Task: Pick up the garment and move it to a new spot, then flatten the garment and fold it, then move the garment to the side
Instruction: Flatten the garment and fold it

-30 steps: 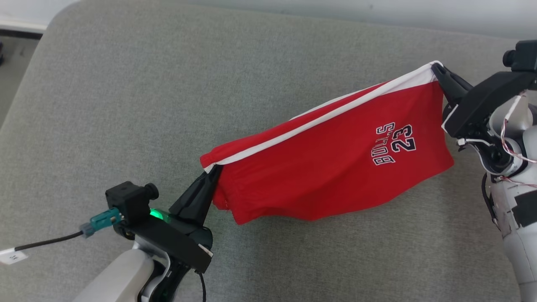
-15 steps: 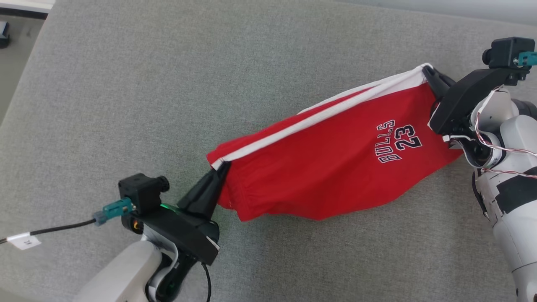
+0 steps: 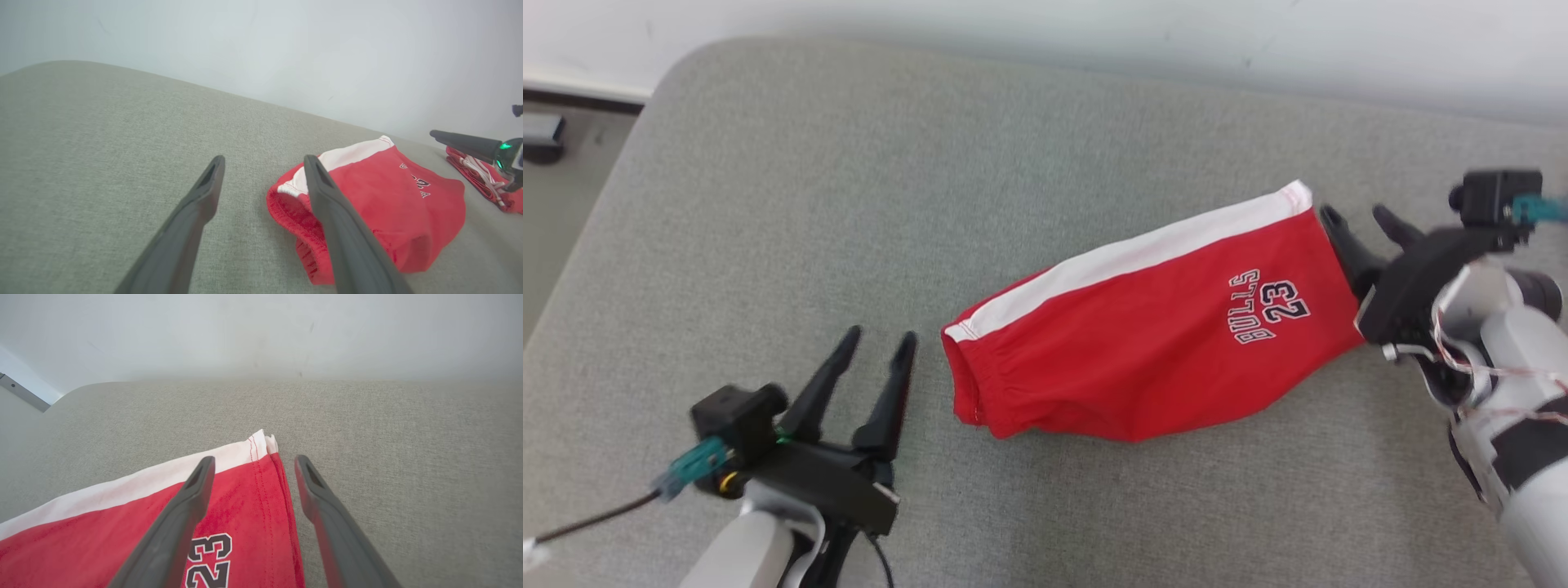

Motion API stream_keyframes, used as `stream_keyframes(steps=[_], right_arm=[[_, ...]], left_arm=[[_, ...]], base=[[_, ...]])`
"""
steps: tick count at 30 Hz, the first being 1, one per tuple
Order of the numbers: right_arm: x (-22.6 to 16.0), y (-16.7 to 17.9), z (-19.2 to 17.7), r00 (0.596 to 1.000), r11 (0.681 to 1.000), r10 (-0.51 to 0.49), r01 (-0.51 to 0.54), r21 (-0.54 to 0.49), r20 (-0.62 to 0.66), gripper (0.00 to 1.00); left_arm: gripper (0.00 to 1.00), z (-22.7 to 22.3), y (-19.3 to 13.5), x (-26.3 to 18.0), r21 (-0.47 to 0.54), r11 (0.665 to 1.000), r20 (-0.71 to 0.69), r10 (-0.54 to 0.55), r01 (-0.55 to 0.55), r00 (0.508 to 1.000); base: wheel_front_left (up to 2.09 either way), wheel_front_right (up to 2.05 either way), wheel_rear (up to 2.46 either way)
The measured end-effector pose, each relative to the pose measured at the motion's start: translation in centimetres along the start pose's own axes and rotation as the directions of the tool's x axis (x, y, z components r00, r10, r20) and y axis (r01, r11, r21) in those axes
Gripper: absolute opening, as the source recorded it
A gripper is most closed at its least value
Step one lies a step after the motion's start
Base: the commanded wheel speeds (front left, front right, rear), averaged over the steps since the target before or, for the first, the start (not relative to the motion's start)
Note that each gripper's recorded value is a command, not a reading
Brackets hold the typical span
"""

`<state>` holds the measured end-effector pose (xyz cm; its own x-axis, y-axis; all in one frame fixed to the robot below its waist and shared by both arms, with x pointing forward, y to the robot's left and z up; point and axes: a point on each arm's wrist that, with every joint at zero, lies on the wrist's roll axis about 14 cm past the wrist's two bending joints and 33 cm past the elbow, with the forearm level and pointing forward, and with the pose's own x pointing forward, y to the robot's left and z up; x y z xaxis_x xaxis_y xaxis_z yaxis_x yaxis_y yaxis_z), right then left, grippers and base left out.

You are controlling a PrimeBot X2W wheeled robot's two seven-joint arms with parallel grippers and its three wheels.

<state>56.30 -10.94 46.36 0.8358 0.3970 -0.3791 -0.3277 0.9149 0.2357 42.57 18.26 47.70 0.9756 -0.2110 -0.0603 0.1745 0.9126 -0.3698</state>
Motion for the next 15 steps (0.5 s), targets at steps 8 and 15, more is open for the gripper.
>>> stream_keyframes(steps=[8, 15], right_arm=[[-3.6, -1.3, -1.9, 0.999, 0.999, -0.036, 0.036, -0.018, -0.011, 1.00], [-4.0, -2.4, -4.2, 0.995, 0.998, -0.065, 0.063, -0.020, -0.069, 1.00]], left_arm=[[1.00, 1.5, 1.1, -3.7, 0.122, 0.984, 0.120, 0.115, -0.130, 0.986], [1.00, 0.6, 1.9, -5.5, 0.115, 0.968, 0.140, 0.205, -0.222, 0.969]], base=[[0.00, 0.00, 0.00], [0.00, 0.00, 0.00]])
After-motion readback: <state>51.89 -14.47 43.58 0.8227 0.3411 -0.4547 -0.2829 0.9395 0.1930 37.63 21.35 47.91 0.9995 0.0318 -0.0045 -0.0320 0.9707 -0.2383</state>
